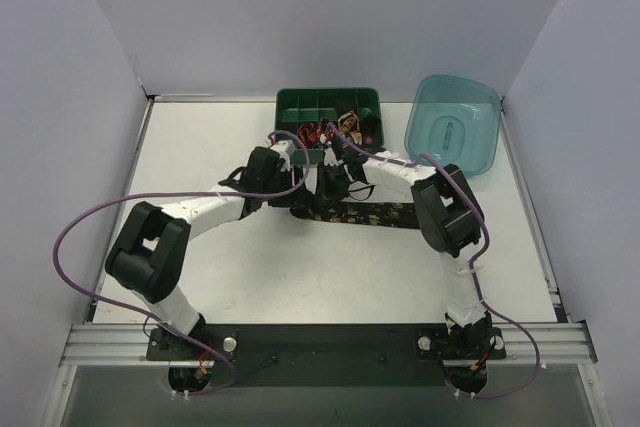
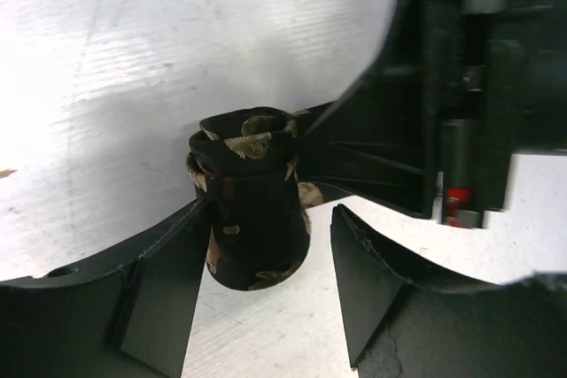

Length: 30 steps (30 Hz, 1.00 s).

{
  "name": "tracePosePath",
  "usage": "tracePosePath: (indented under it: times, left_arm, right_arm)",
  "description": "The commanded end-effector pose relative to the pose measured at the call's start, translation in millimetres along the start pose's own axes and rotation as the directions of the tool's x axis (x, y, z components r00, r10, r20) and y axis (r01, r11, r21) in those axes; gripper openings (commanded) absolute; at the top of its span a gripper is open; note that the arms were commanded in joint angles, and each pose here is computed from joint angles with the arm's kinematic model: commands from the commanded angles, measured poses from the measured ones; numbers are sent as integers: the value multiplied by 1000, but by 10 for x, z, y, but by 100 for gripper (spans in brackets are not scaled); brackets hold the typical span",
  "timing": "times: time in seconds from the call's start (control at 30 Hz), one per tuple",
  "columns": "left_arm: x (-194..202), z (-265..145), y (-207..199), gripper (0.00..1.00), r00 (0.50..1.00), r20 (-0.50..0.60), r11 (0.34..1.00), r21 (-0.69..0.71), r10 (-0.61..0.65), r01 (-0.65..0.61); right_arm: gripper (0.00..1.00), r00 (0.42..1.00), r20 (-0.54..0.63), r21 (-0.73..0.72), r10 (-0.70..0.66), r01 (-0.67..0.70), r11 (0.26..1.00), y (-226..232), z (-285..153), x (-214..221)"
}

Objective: Roll the ties
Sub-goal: Roll the tie at the center of the board.

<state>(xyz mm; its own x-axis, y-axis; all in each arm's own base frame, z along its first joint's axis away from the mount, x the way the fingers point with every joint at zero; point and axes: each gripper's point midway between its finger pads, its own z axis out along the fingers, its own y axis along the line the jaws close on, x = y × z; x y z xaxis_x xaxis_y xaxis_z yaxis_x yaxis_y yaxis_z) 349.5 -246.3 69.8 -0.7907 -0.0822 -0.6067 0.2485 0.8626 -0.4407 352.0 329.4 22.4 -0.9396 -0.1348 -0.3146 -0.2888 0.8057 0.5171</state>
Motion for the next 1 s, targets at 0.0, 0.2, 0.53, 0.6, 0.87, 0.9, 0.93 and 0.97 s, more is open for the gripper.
tracePosePath:
  times: [0.0, 0.2, 0.53, 0.6, 0.87, 0.9, 0.93, 0.97]
  left_arm:
    - [-247, -65, -409, 66, 995, 40, 993, 62, 96, -99]
    - [-199, -64, -571, 66, 991, 36, 989, 57, 131, -133]
    - [-58, 63, -566, 65, 991, -5, 990, 51, 134, -134]
    - [-50, 74, -558, 65, 991, -5, 990, 43, 136, -135]
    - [-61, 103, -599, 65, 989, -10, 988, 43, 149, -148]
    - [-59, 110, -618, 65, 988, -12, 987, 44, 153, -153]
    - [-67, 116, -633, 65, 988, -11, 987, 44, 157, -156]
    - [-60, 121, -636, 65, 987, -14, 987, 40, 159, -158]
  right_arm:
    - [0, 1000, 13, -43, -4, 5, 999, 133, -18, -66]
    - [0, 1000, 7, -54, 15, -15, 998, 114, -7, -55]
    - [0, 999, 17, -93, 45, -43, 995, 73, -290, -53]
    - [0, 999, 13, -101, 51, -50, 994, 66, -335, -28]
    - [0, 998, 21, -96, 58, -55, 994, 33, -513, 3]
    - [0, 998, 24, -98, 57, -55, 994, 27, -542, 3]
    - [0, 998, 27, -94, 58, -56, 994, 20, -566, -4]
    - [0, 997, 30, -89, 64, -61, 994, -3, -587, -13]
